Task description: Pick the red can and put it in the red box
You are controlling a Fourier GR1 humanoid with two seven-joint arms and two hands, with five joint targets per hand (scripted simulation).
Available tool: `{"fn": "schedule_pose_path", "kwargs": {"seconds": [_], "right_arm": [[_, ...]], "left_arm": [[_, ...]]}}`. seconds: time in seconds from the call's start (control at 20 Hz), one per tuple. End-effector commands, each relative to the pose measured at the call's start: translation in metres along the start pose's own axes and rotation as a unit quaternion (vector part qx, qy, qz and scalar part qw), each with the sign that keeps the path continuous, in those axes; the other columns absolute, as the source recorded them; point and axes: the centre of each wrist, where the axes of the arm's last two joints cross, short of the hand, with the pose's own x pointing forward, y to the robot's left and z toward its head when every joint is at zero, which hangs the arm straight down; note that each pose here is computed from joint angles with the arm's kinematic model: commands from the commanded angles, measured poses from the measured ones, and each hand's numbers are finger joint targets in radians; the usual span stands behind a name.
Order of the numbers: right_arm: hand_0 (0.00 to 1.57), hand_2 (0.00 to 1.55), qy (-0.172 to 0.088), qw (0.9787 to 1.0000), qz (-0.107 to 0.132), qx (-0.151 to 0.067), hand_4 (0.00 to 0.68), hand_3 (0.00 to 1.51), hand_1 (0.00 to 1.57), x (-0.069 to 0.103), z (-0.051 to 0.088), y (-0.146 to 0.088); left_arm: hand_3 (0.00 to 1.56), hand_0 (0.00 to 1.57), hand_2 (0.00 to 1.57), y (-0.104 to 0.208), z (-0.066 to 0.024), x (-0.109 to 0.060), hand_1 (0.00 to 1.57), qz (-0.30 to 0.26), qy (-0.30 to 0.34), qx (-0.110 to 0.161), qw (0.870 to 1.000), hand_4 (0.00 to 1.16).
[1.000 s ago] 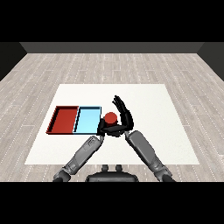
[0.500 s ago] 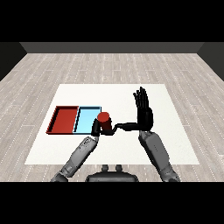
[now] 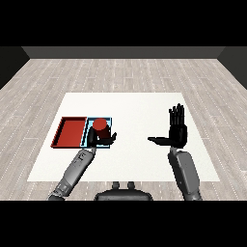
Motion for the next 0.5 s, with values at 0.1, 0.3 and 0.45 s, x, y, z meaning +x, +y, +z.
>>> {"fn": "schedule_pose_path", "kwargs": {"seconds": [0.1,0.3,0.45], "right_arm": [[0.0,0.0,0.055,0.9968,0.056,-0.015,0.0,0.0,0.0,-0.029,0.035,-0.027],[0.0,0.0,0.087,0.9945,0.053,-0.024,0.0,0.0,0.0,-0.033,0.058,-0.051],[0.0,0.0,0.099,0.9926,0.066,-0.026,0.0,0.0,0.0,-0.041,0.07,-0.067]], "left_arm": [[1.42,1.57,1.55,0.047,-0.0195,0.014,1.57,-0.053,-0.003,0.036,0.998,1.12],[1.43,1.57,1.56,0.056,-0.0452,0.011,1.57,-0.104,-0.007,0.059,0.993,1.13],[1.4,1.57,1.53,0.094,-0.0643,0.007,1.57,-0.163,0.024,0.081,0.983,1.12]]}}
